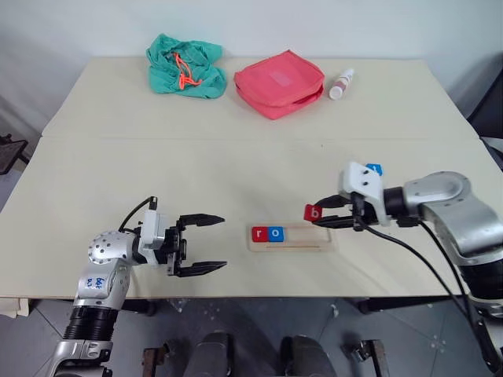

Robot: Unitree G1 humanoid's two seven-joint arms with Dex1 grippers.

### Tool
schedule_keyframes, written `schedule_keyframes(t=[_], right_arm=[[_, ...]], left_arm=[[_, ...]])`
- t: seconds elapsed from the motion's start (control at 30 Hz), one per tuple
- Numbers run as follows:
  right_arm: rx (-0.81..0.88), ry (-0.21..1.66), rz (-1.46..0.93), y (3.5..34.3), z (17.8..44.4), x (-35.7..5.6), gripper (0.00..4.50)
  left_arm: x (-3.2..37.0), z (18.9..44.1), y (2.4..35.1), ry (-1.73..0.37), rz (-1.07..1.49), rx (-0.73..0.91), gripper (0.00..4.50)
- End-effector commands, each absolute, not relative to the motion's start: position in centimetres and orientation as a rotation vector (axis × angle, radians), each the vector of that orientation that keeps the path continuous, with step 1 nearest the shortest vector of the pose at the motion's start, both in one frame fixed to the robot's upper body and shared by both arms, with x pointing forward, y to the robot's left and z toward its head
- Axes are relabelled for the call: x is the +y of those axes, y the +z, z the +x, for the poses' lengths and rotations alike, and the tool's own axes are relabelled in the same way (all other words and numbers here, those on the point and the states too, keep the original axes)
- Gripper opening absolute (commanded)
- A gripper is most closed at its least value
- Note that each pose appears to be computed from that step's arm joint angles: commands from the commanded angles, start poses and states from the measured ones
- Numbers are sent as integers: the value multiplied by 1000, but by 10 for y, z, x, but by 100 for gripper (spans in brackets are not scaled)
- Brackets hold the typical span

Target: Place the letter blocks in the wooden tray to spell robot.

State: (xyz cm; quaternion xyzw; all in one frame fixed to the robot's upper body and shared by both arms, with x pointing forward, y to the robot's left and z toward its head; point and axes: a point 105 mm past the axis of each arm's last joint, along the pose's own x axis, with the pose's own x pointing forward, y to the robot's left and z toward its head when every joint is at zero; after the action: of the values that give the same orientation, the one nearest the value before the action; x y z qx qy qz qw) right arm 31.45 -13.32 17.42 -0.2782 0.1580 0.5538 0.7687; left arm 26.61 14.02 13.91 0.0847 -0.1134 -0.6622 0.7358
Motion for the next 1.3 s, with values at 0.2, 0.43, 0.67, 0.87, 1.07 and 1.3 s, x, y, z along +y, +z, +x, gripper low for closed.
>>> schedule_keyframes(t=[0.2, 0.43, 0.67, 0.87, 1.07, 1.3], right_arm=[[381, 1287, -695, 159, 315, -118, 147], [400, 1329, -739, 151, 316, -112, 147], [403, 1346, -759, 149, 319, -107, 147], [405, 1349, -773, 149, 319, -107, 147], [397, 1342, -777, 152, 317, -106, 357], [376, 1311, -719, 165, 311, -113, 449]], left_arm=[[143, 262, 146, -1432, 218, -285, 450], [144, 259, 145, -1412, 217, -283, 450], [142, 260, 145, -1404, 218, -287, 450], [142, 261, 146, -1400, 217, -291, 450], [141, 261, 146, -1400, 216, -296, 450], [139, 264, 147, -1402, 214, -301, 450]])
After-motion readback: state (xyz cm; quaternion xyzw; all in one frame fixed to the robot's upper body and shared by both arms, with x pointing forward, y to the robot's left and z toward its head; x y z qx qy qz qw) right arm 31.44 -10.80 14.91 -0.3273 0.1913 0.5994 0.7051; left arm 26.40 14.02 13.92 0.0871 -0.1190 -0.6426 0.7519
